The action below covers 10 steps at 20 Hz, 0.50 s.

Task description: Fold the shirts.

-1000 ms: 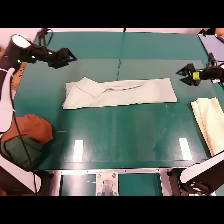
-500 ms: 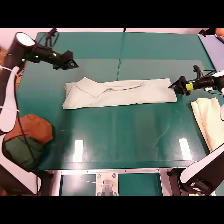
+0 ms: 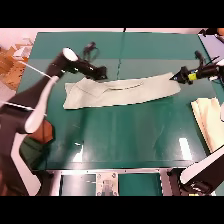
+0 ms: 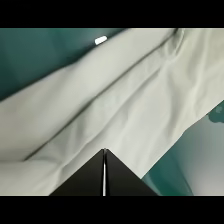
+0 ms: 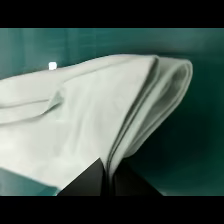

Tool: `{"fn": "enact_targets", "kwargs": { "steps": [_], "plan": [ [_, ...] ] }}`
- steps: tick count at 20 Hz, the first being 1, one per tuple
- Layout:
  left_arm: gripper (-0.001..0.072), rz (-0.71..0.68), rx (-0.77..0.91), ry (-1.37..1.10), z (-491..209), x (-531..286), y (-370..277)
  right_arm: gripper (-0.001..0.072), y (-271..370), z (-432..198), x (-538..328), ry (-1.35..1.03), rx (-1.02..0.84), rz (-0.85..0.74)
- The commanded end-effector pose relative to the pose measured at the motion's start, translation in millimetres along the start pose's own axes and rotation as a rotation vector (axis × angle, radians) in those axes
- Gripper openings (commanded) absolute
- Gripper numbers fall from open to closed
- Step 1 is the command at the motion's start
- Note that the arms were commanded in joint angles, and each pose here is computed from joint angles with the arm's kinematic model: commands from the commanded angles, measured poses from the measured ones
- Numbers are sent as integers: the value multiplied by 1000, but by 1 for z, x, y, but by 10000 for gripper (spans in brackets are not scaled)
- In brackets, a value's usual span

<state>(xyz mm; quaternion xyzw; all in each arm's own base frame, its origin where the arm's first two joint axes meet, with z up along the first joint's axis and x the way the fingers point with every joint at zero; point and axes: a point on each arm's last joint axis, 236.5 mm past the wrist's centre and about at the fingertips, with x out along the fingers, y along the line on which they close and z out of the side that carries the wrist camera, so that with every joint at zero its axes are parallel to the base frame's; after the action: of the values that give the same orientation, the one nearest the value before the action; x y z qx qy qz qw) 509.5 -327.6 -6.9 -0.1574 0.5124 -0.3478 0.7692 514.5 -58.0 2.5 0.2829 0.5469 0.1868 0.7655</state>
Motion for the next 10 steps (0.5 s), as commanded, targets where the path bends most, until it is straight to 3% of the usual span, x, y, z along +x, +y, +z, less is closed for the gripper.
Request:
{"fn": "enact_targets", "kwargs": {
  "steps": [1,10],
  "plan": [
    [28,-32,16,-32,-17,71,-34,19,71,5,-62,-59,-150,21],
    [28,-126,-68,-117,-38,141,-89,20,191,-32,-118,-87,-314,94]
  ]
}}
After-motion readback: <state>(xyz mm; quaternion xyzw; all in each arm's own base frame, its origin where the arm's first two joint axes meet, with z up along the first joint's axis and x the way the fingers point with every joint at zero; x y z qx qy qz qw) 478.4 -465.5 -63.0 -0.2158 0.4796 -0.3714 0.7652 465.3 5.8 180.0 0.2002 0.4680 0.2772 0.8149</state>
